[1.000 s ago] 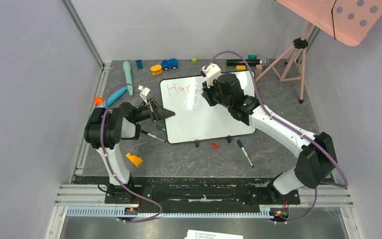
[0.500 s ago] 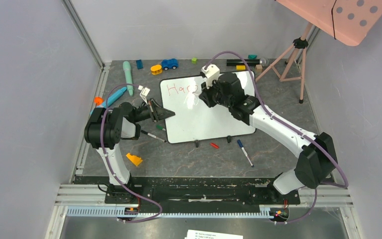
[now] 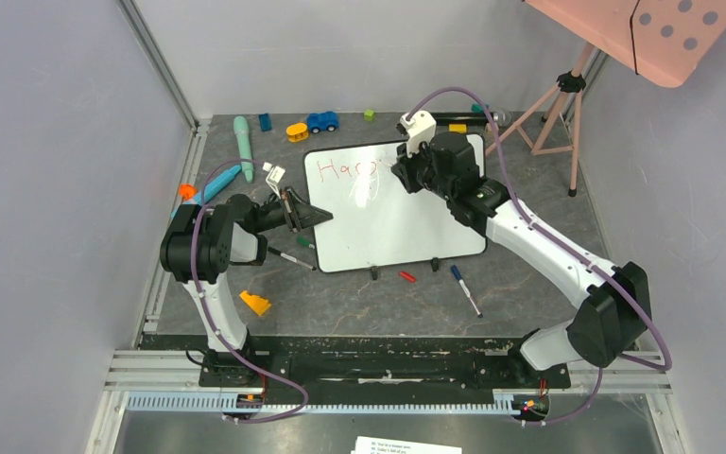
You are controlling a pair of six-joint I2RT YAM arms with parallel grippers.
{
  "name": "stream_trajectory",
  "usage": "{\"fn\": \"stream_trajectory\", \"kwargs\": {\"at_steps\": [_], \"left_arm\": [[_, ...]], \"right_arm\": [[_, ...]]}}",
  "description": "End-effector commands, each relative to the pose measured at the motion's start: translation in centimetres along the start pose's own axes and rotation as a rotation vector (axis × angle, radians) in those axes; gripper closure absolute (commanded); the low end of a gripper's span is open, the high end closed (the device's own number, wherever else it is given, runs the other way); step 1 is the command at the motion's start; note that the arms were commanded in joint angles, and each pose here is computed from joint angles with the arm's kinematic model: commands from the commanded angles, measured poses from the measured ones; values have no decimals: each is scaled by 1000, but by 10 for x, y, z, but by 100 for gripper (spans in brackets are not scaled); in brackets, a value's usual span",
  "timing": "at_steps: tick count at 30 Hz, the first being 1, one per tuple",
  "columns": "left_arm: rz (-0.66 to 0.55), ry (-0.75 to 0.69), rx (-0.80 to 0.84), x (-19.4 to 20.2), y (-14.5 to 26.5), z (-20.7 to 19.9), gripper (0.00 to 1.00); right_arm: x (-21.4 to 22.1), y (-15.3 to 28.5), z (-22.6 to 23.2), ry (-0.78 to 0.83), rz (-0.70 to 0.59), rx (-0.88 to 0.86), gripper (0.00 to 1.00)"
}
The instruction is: Write a sentence on the whiteboard
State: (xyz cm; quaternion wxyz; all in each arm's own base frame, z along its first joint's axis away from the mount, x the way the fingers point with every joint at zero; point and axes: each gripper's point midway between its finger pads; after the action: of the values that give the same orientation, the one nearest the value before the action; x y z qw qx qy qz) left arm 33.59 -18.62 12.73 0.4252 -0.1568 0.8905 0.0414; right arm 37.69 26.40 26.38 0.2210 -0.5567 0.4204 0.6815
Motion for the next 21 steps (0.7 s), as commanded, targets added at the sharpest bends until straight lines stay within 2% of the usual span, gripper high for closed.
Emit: {"fn": "stream_trajectory", "kwargs": {"at_steps": [1, 21], "left_arm": [[2, -139, 29, 0, -2, -5, 98], [1, -139, 28, 0, -2, -5, 98]], "right_arm": [[-31, -2, -10, 10, -74, 48, 100], [-39, -16, -20, 5, -104, 83, 100]]}}
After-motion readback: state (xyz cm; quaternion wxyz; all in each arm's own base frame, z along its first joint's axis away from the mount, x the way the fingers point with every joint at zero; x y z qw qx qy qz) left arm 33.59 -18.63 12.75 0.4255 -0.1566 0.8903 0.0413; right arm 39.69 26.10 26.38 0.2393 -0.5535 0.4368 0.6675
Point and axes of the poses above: each gripper's point midway between its finger pads, its own y axis back along the fingers, its own z axis along the line the jaws close on, x = y × z, and after that the axes turned 3 degrees about -y, right-handed
